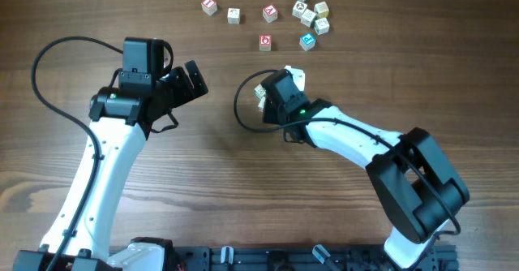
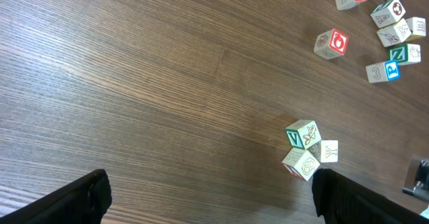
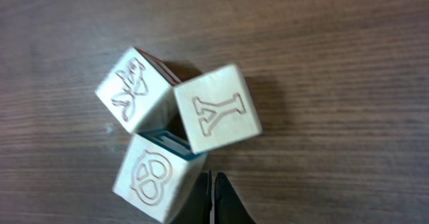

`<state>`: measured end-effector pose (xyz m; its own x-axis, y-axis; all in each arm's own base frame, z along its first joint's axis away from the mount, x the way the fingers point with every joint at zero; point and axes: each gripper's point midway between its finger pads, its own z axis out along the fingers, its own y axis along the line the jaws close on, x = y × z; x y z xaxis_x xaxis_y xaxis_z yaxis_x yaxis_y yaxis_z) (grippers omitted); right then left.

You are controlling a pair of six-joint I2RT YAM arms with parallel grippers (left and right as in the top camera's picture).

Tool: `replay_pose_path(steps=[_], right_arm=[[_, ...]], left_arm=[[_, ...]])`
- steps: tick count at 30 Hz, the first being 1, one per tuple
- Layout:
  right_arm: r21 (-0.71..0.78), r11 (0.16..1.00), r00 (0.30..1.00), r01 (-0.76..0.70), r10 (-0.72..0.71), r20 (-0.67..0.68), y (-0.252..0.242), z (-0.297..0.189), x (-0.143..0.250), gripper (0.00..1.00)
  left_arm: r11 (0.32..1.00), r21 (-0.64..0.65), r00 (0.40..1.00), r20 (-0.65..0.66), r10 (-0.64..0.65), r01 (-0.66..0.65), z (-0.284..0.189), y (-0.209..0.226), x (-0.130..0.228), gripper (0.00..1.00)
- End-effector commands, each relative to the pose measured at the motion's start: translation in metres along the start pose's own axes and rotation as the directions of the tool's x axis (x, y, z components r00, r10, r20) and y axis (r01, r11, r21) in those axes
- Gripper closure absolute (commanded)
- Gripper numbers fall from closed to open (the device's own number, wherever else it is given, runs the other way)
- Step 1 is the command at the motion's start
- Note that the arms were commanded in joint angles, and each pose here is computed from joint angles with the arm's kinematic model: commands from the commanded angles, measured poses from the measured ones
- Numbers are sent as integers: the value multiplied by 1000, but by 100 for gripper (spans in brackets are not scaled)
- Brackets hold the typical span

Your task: Form a circle

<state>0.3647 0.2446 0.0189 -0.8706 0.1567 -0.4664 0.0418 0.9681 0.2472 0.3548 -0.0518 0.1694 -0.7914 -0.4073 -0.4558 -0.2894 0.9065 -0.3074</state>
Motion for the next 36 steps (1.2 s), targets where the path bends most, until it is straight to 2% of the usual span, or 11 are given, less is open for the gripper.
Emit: replay_pose_path(steps=[1,7,10,16,22,27,36], right_arm=[[-7,1000,1000,14,-14,17,2,-11,-10,96],[39,999,992,-20,15,122,-7,-63,-37,95],[43,998,984,-49,41,173,-12,-73,-51,96],[45,988,978,-149,140,156,-37,-67,-61,96],[-18,993,978,-119,120,172,-24,-63,-70,96],[-35,994,981,-105,109,162,-20,-46,-69,95],[2,983,979,-186,185,83,-42,2,-53,95]], left_arm=[[1000,6,1000,0,-10,10,0,-1,-2,0],[1000,6,1000,0,-10,10,0,-1,-2,0],[1000,6,1000,0,-10,10,0,-1,-2,0],[1000,6,1000,0,-10,10,0,-1,-2,0],[1000,6,1000,0,-10,10,0,-1,-2,0],[1000,6,1000,0,-10,10,0,-1,-2,0],[1000,6,1000,0,-10,10,0,-1,-2,0]])
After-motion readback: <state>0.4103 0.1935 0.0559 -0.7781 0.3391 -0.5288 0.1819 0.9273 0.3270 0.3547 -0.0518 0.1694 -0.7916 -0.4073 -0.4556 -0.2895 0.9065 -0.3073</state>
